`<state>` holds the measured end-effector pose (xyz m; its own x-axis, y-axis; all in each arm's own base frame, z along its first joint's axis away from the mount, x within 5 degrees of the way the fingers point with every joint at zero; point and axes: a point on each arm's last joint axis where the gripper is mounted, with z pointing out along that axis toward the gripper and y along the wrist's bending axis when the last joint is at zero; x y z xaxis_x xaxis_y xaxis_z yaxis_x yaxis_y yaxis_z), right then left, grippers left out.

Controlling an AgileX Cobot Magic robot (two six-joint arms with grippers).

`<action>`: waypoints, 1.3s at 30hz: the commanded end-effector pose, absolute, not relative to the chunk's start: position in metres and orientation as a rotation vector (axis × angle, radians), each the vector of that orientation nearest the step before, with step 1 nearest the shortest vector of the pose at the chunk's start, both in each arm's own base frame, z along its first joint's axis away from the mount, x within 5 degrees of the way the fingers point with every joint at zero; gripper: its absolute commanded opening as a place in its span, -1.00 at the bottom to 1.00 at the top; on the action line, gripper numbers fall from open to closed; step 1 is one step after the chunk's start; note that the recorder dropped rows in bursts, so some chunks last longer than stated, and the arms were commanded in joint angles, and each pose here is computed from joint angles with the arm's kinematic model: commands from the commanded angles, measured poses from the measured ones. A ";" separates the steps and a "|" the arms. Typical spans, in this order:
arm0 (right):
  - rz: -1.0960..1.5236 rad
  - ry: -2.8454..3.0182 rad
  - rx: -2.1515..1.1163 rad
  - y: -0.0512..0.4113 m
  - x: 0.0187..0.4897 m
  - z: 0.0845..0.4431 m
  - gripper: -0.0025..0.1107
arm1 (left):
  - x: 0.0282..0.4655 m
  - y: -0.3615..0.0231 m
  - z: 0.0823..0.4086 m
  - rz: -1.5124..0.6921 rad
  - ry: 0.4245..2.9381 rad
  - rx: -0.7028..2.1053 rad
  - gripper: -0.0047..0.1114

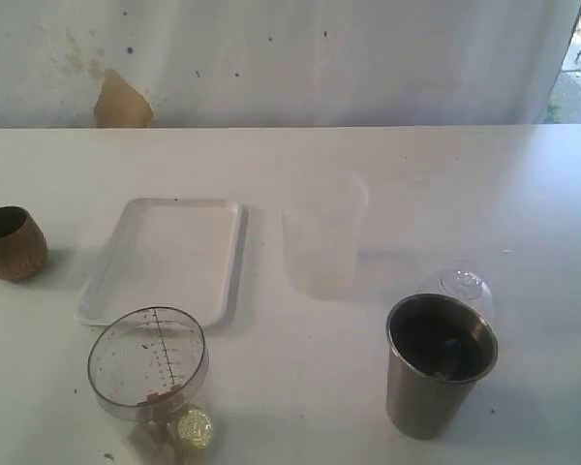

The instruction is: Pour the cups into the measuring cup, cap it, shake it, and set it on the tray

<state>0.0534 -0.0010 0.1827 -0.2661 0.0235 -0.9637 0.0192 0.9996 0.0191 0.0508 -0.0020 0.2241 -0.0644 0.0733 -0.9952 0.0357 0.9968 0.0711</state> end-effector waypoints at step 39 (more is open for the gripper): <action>-0.003 1.834 0.031 -0.001 0.053 0.182 -0.96 | 0.056 -0.001 0.193 0.005 1.709 0.048 -0.90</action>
<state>0.0534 -0.0010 0.1827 -0.2661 0.0235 -0.9637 0.0192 0.9996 0.0191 0.0555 -0.0015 0.1939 -0.1385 0.0387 -0.9896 0.0296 0.9990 0.0349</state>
